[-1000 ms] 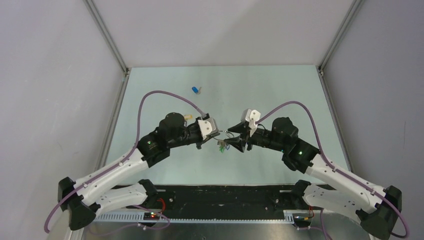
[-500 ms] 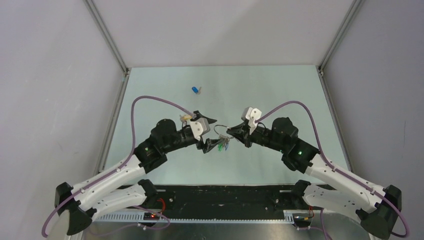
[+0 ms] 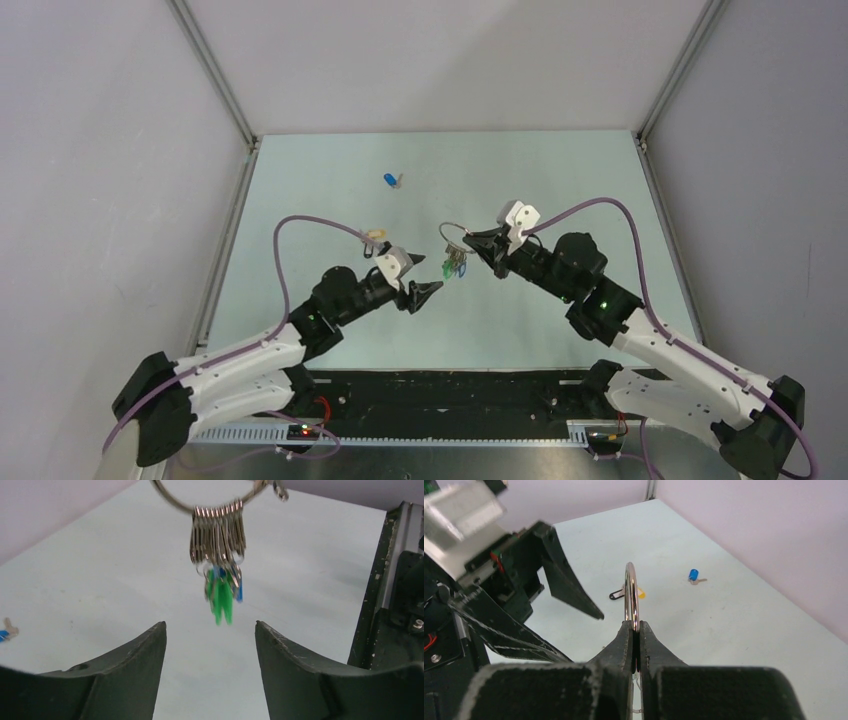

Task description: Remove the keys from the keyring

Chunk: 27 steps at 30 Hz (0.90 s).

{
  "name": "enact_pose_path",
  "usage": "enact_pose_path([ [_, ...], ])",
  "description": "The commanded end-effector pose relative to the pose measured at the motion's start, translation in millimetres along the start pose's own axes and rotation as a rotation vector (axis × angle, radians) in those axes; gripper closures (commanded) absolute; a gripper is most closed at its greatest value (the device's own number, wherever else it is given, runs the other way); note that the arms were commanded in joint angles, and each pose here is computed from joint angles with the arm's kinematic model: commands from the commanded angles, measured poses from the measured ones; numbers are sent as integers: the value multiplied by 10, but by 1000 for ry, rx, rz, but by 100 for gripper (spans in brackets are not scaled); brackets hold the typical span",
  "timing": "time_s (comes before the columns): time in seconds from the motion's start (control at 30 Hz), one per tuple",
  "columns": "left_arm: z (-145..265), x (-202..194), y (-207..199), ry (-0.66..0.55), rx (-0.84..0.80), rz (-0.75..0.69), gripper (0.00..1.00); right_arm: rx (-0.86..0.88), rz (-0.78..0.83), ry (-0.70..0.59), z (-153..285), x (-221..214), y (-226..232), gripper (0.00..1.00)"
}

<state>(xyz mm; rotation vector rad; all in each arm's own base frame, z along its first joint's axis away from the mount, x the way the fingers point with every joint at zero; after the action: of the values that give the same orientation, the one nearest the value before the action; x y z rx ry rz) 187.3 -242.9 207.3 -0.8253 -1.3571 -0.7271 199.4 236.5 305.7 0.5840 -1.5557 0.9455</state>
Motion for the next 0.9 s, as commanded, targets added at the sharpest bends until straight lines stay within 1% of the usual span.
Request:
enact_pose_path([
  [0.0, -98, 114, 22, -103, -7, -27, 39, -54, 18, -164, 33, 464, -157, 100],
  [0.07, -140, 73, 12, -97, -24, -38, 45, -49, 15, -165, 36, 464, -154, 100],
  [0.2, -217, 44, 8, -91, -41, -54, 49, -43, 13, -165, 52, 466, -157, 100],
  [0.5, -303, 45, 93, -83, 2, -86, 50, -30, 15, -173, 96, 489, -152, 100],
  [0.87, -393, 90, 122, -82, 10, -109, 52, -16, 11, -178, 88, 494, -137, 100],
])
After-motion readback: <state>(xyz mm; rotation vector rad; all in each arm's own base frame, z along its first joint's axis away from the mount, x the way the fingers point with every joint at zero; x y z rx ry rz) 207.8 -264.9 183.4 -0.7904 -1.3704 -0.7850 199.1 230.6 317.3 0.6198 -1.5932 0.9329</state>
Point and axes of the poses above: each gripper's point midway between its finger pads, its own z axis back along the fingers, its own y axis along the line the jaws close on, x = y × z, the point moved 4 cm from there along z, back along the fingers, and after that the axes turned 7 degrees about z, right-handed, at the moved point
